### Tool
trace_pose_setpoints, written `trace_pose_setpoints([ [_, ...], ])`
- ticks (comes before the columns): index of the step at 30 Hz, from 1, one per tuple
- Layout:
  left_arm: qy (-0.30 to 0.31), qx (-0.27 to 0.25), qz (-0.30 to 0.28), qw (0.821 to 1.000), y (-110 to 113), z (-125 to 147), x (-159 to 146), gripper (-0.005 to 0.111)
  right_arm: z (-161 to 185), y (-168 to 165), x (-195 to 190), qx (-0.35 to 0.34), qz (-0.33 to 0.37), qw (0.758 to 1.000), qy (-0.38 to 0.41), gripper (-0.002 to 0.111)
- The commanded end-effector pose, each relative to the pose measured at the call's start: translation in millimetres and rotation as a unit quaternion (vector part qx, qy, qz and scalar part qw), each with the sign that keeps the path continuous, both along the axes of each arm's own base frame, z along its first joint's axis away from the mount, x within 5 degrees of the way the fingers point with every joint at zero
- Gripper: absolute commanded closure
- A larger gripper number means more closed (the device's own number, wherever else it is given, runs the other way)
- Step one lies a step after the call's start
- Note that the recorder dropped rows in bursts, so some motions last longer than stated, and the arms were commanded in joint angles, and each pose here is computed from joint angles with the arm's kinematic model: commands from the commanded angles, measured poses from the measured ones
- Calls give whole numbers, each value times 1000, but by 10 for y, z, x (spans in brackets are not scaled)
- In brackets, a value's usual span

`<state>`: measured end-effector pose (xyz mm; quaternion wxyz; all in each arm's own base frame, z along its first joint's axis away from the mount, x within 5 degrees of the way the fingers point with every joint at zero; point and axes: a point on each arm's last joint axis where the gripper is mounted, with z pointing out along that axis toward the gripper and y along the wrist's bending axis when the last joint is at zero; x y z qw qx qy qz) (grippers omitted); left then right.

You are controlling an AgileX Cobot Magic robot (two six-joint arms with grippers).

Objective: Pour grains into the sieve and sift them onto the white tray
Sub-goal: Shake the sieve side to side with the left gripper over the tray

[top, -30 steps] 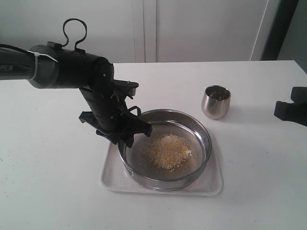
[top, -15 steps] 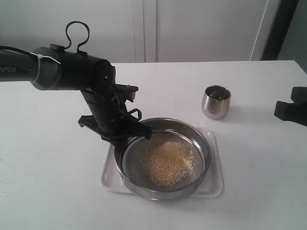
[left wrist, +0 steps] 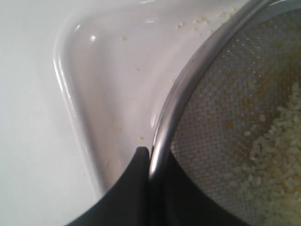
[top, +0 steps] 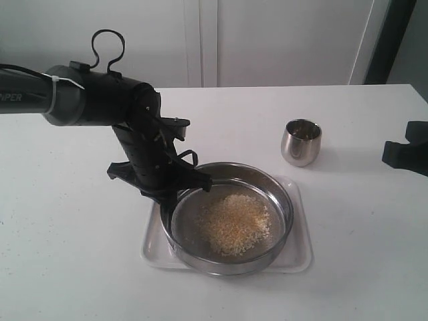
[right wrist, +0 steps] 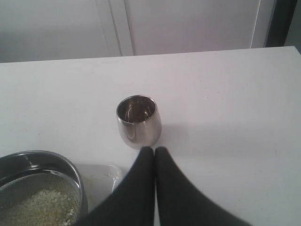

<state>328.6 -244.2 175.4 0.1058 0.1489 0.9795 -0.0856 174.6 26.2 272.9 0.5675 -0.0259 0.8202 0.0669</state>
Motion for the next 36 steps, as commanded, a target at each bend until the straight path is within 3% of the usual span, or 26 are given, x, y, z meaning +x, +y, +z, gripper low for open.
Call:
trace_pose_setpoints([
  [1, -22, -21, 6, 1000, 10, 247, -33, 107, 2, 0, -11, -2, 1, 1000, -3, 108],
  [11, -51, -29, -25, 998, 182, 575, -43, 107, 2, 0, -11, -2, 1, 1000, -3, 108],
  [15, -50, -47, 19, 997, 229, 554, 33, 107, 2, 0, -11, -2, 1, 1000, -3, 108],
  [17, -41, -59, 5, 997, 145, 513, 1, 107, 2, 0, -11, -2, 1, 1000, -3, 108],
  [18, -33, -37, -15, 999, 199, 498, -6, 107, 2, 0, -11, -2, 1, 1000, -3, 108],
  [20, -12, -43, 22, 999, 403, 509, 85, 107, 2, 0, -11, -2, 1, 1000, -3, 108],
  [23, -37, -90, 3, 995, 194, 555, 43, 107, 2, 0, -11, -2, 1, 1000, -3, 108],
  [25, -43, -76, -7, 996, 192, 548, 34, 107, 2, 0, -11, -2, 1, 1000, -3, 108],
  [28, -24, -52, 12, 998, 405, 542, 100, 107, 2, 0, -11, -2, 1, 1000, -3, 108],
  [33, -48, -35, -43, 997, 188, 540, -17, 107, 2, 0, -11, -2, 1, 1000, -3, 108],
  [36, -47, -29, -1, 998, 310, 543, 55, 107, 2, 0, -11, -2, 1, 1000, -3, 108],
])
